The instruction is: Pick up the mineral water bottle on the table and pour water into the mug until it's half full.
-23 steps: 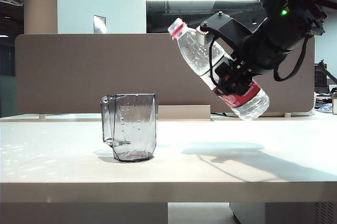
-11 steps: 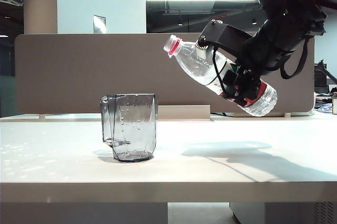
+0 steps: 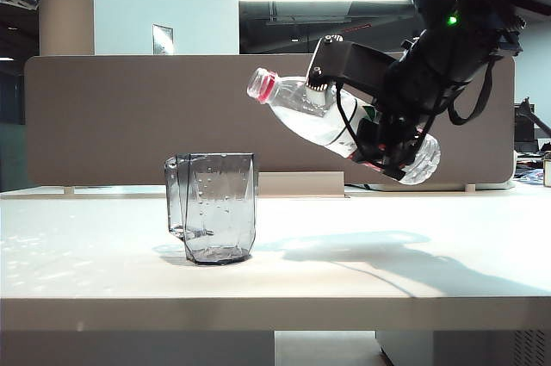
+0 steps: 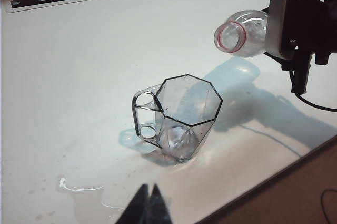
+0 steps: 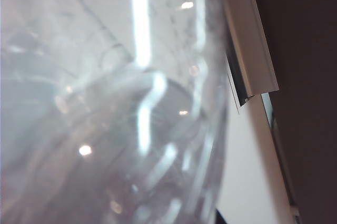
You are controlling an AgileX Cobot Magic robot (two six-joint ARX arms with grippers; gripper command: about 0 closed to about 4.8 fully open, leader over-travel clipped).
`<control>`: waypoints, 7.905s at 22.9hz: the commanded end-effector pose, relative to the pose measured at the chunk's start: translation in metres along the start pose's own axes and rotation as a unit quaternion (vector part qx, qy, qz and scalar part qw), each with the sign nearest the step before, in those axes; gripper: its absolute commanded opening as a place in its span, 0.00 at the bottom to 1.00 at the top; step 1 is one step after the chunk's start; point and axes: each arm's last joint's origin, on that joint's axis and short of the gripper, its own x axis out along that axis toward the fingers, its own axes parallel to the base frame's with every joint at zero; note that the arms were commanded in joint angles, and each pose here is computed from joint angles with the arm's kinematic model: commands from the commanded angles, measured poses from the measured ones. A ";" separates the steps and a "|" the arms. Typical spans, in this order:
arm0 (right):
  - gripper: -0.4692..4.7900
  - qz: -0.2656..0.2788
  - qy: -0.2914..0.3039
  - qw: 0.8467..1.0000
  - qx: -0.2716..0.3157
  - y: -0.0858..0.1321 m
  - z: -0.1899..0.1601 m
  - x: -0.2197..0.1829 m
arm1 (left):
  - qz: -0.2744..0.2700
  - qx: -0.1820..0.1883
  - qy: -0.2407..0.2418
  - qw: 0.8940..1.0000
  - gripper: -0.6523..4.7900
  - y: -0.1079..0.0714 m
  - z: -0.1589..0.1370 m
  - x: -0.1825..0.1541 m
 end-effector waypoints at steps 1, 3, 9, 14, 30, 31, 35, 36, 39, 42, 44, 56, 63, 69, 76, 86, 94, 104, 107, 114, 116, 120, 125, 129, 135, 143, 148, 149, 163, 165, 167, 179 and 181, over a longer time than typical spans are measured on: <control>0.47 -0.036 -0.005 0.999 -0.021 -0.009 0.004 -0.003 | 0.000 0.001 -0.009 1.000 0.11 0.000 0.002 -0.001; 0.47 -0.041 0.005 0.999 -0.035 -0.009 0.004 -0.003 | 0.000 0.001 -0.009 1.000 0.11 0.000 0.002 -0.001; 0.47 -0.047 0.003 0.997 -0.064 -0.011 0.005 -0.003 | 0.000 0.001 -0.009 1.000 0.11 0.000 0.002 -0.001; 0.47 -0.058 0.018 0.994 -0.089 -0.012 0.005 -0.003 | 0.000 0.001 -0.009 1.000 0.11 0.000 0.002 -0.001; 0.47 -0.109 -0.021 0.986 -0.126 -0.013 0.028 -0.008 | 0.000 0.001 -0.009 1.000 0.11 0.000 0.002 -0.001; 0.47 -0.109 -0.020 0.986 -0.126 -0.013 0.028 -0.008 | 0.000 0.001 -0.009 1.000 0.11 0.000 0.002 -0.001; 0.47 -0.112 -0.014 0.986 -0.125 -0.013 0.027 -0.008 | 0.000 0.001 -0.009 1.000 0.11 0.000 0.002 -0.001; 0.47 -0.113 -0.010 0.985 -0.132 -0.013 0.027 -0.008 | 0.000 0.001 -0.009 1.000 0.11 0.000 0.002 -0.001; 0.47 -0.114 -0.007 0.984 -0.138 -0.013 0.027 -0.008 | 0.000 0.001 -0.009 1.000 0.11 0.000 0.002 -0.001; 0.47 -0.117 -0.006 0.983 -0.142 -0.017 0.029 -0.008 | 0.000 0.001 -0.009 1.000 0.11 0.000 0.002 -0.001; 0.47 -0.125 -0.009 0.982 -0.139 -0.024 0.033 -0.008 | 0.000 0.001 -0.009 1.000 0.11 0.000 0.002 -0.001; 0.47 -0.120 0.000 0.983 -0.139 -0.032 0.033 -0.006 | 0.000 0.001 -0.009 1.000 0.11 0.000 0.002 -0.001; 0.47 -0.117 0.004 0.981 -0.157 -0.031 0.033 -0.006 | 0.000 0.001 -0.009 1.000 0.11 0.000 0.002 -0.001; 0.47 -0.119 0.018 0.977 -0.174 -0.032 0.032 -0.006 | 0.000 0.001 -0.009 1.000 0.11 0.000 0.002 -0.001; 0.47 -0.123 0.031 0.975 -0.182 -0.032 0.031 -0.006 | 0.000 0.001 -0.009 1.000 0.11 0.000 0.002 -0.001; 0.47 -0.132 0.045 0.972 -0.187 -0.036 0.027 -0.006 | 0.000 0.001 -0.009 1.000 0.11 0.000 0.002 -0.001; 0.47 -0.140 0.041 0.972 -0.185 -0.037 0.028 -0.006 | 0.000 0.001 -0.009 1.000 0.11 0.000 0.002 -0.001; 0.47 -0.140 0.045 0.967 -0.209 -0.037 0.028 -0.006 | 0.000 0.001 -0.009 1.000 0.11 0.000 0.002 -0.001; 0.47 -0.141 0.045 0.967 -0.208 -0.038 0.028 -0.006 | 0.000 0.001 -0.009 1.000 0.11 0.000 0.002 -0.001; 0.47 -0.173 0.036 0.963 -0.202 -0.043 0.031 -0.008 | 0.000 0.001 -0.009 1.000 0.11 0.000 0.002 -0.001; 0.47 -0.174 0.035 0.963 -0.202 -0.043 0.031 -0.008 | 0.000 0.001 -0.009 1.000 0.11 0.000 0.002 -0.001; 0.47 -0.174 0.037 0.963 -0.202 -0.043 0.031 -0.008 | 0.000 0.001 -0.009 1.000 0.11 0.000 0.002 -0.001; 0.47 -0.174 0.037 0.963 -0.202 -0.043 0.031 -0.008 | 0.000 0.001 -0.009 1.000 0.11 0.000 0.002 -0.001; 0.47 -0.174 0.037 0.963 -0.202 -0.043 0.031 -0.008 | 0.000 0.001 -0.009 1.000 0.11 0.000 0.002 -0.001; 0.47 -0.176 0.044 0.967 -0.180 -0.043 0.030 -0.008 | 0.000 0.001 -0.009 1.000 0.11 0.000 0.002 -0.001; 0.47 -0.126 -0.026 0.989 0.070 -0.034 0.032 -0.006 | 0.000 0.001 -0.009 1.000 0.11 0.000 0.002 -0.001; 0.47 -0.073 -0.089 0.959 0.258 -0.019 0.027 -0.006 | 0.000 0.001 -0.009 1.000 0.11 0.000 0.002 -0.001; 0.47 -0.064 -0.109 0.944 0.303 -0.012 0.023 -0.008 | 0.000 0.001 -0.009 1.000 0.11 0.000 0.002 -0.001; 0.47 -0.064 -0.186 0.838 0.509 0.065 -0.020 0.004 | 0.000 0.001 -0.009 1.000 0.11 0.000 0.002 -0.001; 0.47 -0.063 -0.185 0.838 0.509 0.069 -0.022 0.007 | 0.000 0.001 -0.009 1.000 0.11 0.000 0.002 -0.001; 0.47 -0.057 -0.177 0.840 0.509 0.075 -0.024 0.010 | 0.000 0.001 -0.009 1.000 0.11 0.000 0.002 -0.001; 0.50 -0.044 -0.187 0.821 0.538 0.076 -0.024 0.011 | 0.000 0.001 -0.009 1.000 0.11 0.000 0.002 -0.001; 0.52 -0.038 -0.189 0.821 0.537 0.076 -0.024 0.011 | 0.000 0.001 -0.009 1.000 0.11 0.000 0.002 -0.001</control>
